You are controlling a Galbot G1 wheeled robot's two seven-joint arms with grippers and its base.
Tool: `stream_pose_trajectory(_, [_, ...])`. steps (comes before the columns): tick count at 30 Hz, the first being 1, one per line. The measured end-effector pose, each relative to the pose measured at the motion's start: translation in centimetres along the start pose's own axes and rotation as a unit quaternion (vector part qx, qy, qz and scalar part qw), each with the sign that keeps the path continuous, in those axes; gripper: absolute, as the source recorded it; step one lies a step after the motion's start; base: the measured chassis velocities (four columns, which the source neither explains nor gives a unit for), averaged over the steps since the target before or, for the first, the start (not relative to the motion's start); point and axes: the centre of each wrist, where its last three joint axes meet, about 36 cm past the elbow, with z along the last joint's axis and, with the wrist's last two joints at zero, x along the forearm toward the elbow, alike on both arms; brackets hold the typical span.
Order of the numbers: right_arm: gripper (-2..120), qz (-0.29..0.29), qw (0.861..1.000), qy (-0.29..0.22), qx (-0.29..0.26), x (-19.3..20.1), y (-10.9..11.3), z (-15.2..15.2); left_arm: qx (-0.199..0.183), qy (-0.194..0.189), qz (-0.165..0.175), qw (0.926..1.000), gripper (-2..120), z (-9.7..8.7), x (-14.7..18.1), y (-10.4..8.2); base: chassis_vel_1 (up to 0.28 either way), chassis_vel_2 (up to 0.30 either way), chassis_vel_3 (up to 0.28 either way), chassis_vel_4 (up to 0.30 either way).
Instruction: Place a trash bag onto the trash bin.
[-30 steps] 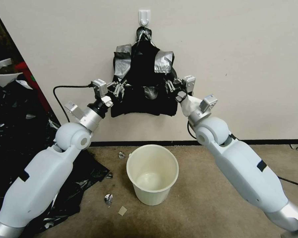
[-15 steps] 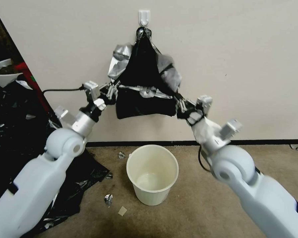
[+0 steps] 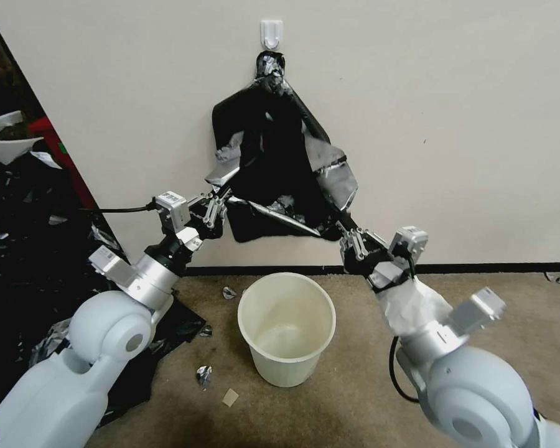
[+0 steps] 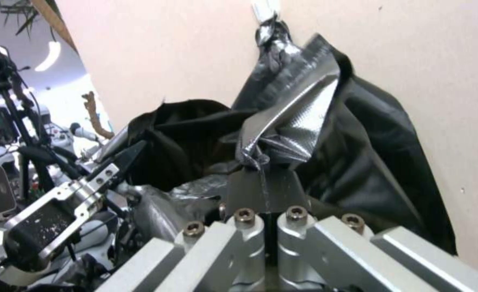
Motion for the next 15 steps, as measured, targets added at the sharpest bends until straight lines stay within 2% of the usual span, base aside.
stream_pose_trajectory(4, [0, 0.01, 1.0, 0.002, 0.002, -0.3, -0.6, 0.5, 0.002, 0.013, 0.001, 0.9999, 0, 0.6, -0.3, 0.3, 0.0, 0.0, 0.0, 0.0])
stream_pose_trajectory(7, [0, 0.025, 1.0, 0.013, 0.003, -0.7, -1.4, 1.7, 0.003, 0.036, 0.0, 0.9994, 0, 2.7, -0.3, 0.9, 0.0, 0.0, 0.0, 0.0])
stream_pose_trajectory(8, [0, 0.025, 1.0, 0.013, 0.003, -0.7, -1.4, 1.7, 0.003, 0.036, 0.0, 0.9994, 0, 2.7, -0.3, 0.9, 0.0, 0.0, 0.0, 0.0])
stream_pose_trajectory(10, [0, 0.049, 0.998, 0.02, 0.046, -1.2, -3.6, 5.5, 0.026, 0.063, -0.009, 0.9976, 0, 7.7, 0.5, 0.7, 0.0, 0.0, 0.0, 0.0])
stream_pose_trajectory(11, [0, 0.049, 0.998, 0.02, 0.046, -1.2, -3.6, 5.5, 0.026, 0.063, -0.009, 0.9976, 0, 7.7, 0.5, 0.7, 0.0, 0.0, 0.0, 0.0])
stream_pose_trajectory(13, [0, 0.054, 0.997, 0.025, 0.055, -1.2, -4.4, 7.4, 0.038, 0.068, -0.017, 0.9968, 0, 10.1, 0.9, 0.0, 0.0, 0.0, 0.0, 0.0])
stream_pose_trajectory(15, [0, 0.055, 0.997, 0.026, 0.055, -1.1, -4.5, 8.0, 0.038, 0.068, -0.018, 0.9968, 0, 10.7, 0.9, -0.1, 0.0, 0.0, 0.0, 0.0])
